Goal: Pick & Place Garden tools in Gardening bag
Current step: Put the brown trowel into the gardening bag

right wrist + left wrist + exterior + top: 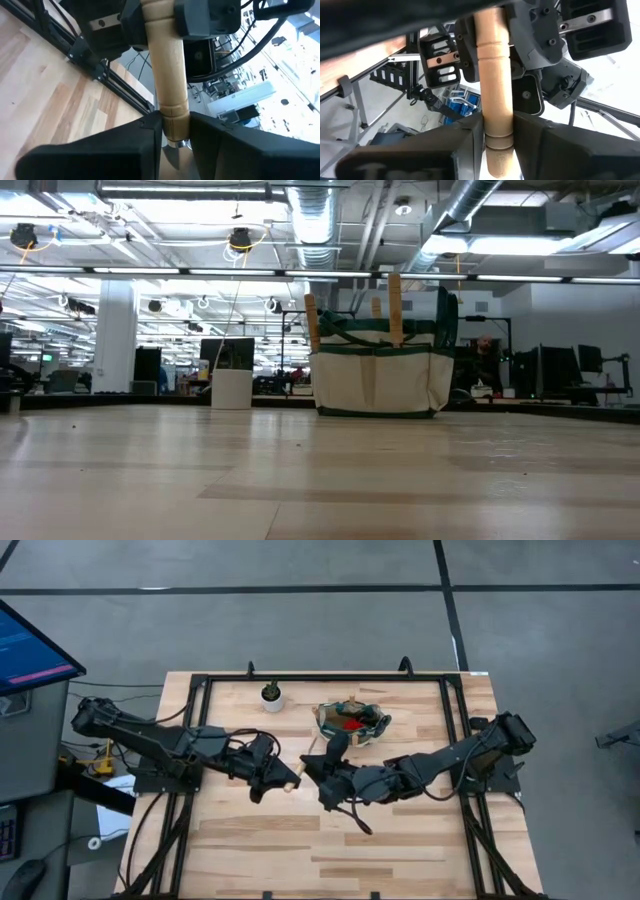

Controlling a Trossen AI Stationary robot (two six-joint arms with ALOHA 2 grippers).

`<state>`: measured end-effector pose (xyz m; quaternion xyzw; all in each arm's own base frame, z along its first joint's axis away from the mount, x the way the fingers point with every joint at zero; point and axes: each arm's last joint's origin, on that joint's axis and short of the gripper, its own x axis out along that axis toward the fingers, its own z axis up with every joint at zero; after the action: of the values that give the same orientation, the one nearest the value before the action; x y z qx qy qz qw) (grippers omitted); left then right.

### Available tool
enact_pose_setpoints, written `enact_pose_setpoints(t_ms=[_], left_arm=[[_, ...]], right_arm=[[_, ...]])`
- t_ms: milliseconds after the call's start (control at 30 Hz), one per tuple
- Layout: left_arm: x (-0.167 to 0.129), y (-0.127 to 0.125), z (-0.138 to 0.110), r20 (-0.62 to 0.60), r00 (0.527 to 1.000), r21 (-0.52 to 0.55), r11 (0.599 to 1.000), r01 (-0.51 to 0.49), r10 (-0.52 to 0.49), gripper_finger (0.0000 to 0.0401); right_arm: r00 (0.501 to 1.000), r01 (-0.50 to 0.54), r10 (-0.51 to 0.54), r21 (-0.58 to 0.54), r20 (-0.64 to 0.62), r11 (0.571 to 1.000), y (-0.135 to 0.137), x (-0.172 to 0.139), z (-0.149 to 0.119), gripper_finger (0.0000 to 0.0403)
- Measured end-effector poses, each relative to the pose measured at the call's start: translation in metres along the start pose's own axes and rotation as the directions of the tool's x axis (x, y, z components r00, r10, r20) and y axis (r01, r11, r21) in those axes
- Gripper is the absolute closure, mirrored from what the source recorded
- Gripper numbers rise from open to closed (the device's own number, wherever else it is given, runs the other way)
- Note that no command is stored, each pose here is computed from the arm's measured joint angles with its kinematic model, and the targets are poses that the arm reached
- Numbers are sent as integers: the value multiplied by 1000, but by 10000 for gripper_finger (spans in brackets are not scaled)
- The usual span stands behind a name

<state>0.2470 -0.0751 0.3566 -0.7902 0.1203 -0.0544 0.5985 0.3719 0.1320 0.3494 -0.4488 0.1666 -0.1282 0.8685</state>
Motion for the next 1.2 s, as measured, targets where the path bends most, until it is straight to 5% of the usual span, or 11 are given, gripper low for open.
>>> enact_pose_setpoints(t_ms=[500,767,867,1000,1133,1200], left_arm=[[-4,-14,-2,-5,991,174,976,129,-130,289],[-19,-27,1,-14,980,423,887,187,-199,272],[-25,-33,4,4,973,648,741,175,-233,274],[-25,-34,10,169,948,894,446,-32,-271,277],[-23,-34,16,375,875,927,132,-351,-307,276],[-20,-31,20,466,829,881,75,-468,-308,276]], right_arm=[[998,59,-61,139,6,989,-16,-40,13,342],[982,180,-156,293,-104,939,-43,-82,10,342],[939,330,-262,372,-221,867,-49,-89,6,342],[869,485,-364,434,-336,759,-55,-88,0,342],[831,542,-397,407,-391,735,-51,-71,-5,342],[817,559,-405,389,-410,732,-49,-62,-8,342]])
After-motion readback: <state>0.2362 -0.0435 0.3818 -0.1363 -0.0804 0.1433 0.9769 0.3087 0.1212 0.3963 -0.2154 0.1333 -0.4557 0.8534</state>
